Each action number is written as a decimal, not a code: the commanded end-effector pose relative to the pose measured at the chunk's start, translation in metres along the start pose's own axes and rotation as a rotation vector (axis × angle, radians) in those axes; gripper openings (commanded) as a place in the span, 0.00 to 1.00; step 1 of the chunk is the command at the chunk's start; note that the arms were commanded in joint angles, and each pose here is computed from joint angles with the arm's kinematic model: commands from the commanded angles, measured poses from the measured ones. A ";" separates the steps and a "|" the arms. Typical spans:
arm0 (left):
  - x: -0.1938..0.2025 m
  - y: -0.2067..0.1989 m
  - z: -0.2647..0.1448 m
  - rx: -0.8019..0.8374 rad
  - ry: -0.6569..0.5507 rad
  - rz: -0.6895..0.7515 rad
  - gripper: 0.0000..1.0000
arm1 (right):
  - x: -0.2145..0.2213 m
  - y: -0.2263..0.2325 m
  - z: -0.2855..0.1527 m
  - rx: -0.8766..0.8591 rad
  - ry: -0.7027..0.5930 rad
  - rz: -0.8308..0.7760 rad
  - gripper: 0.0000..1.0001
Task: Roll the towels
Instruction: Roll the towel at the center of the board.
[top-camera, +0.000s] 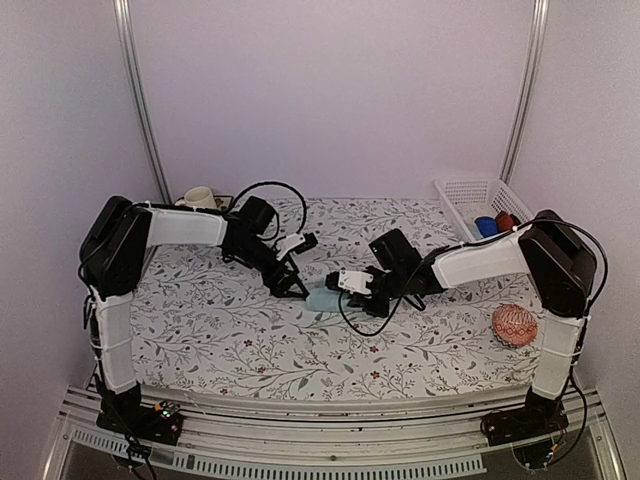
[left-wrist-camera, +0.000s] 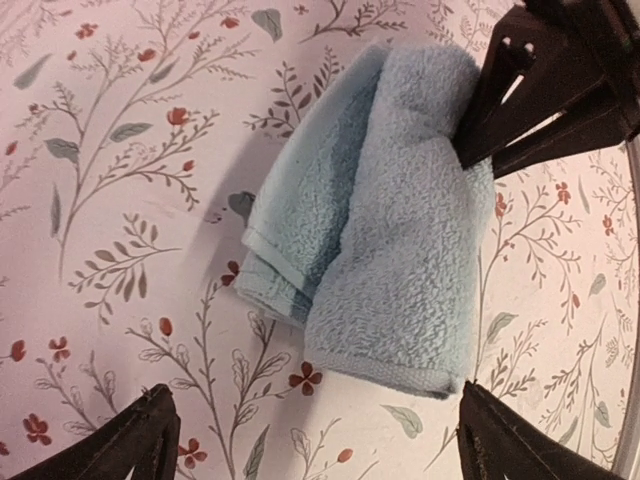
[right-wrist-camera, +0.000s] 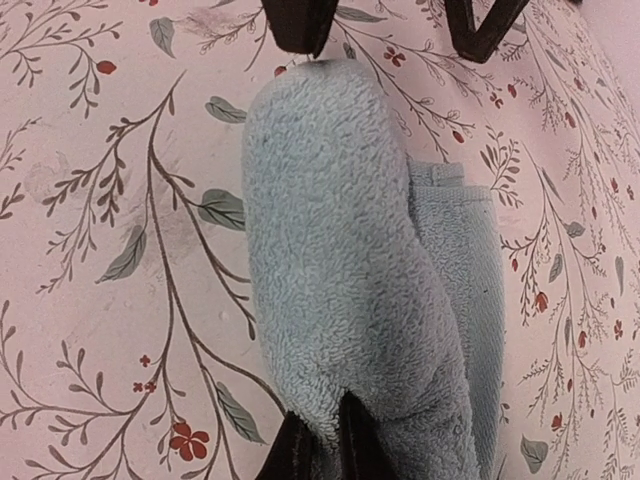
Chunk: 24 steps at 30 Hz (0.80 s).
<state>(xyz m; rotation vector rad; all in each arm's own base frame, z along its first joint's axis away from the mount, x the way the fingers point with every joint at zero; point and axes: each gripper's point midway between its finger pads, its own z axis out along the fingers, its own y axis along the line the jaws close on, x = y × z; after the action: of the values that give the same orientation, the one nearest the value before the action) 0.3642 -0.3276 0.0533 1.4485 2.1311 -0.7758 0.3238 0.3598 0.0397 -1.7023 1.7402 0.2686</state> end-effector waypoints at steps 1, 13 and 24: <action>-0.020 0.013 -0.021 -0.134 -0.057 0.036 0.97 | 0.019 0.032 0.005 -0.216 0.043 0.187 0.08; -0.041 -0.032 -0.048 -0.047 -0.196 0.170 0.97 | 0.009 0.006 0.004 -0.377 0.012 0.448 0.09; -0.047 -0.043 0.017 -0.015 -0.099 0.237 0.88 | 0.011 0.002 0.011 -0.488 0.029 0.616 0.10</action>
<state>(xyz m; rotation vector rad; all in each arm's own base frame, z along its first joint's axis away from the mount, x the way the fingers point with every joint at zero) 0.3398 -0.3615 0.1001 1.5208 1.8583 -0.7526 0.3431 0.3642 0.0466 -1.4628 2.1577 0.9076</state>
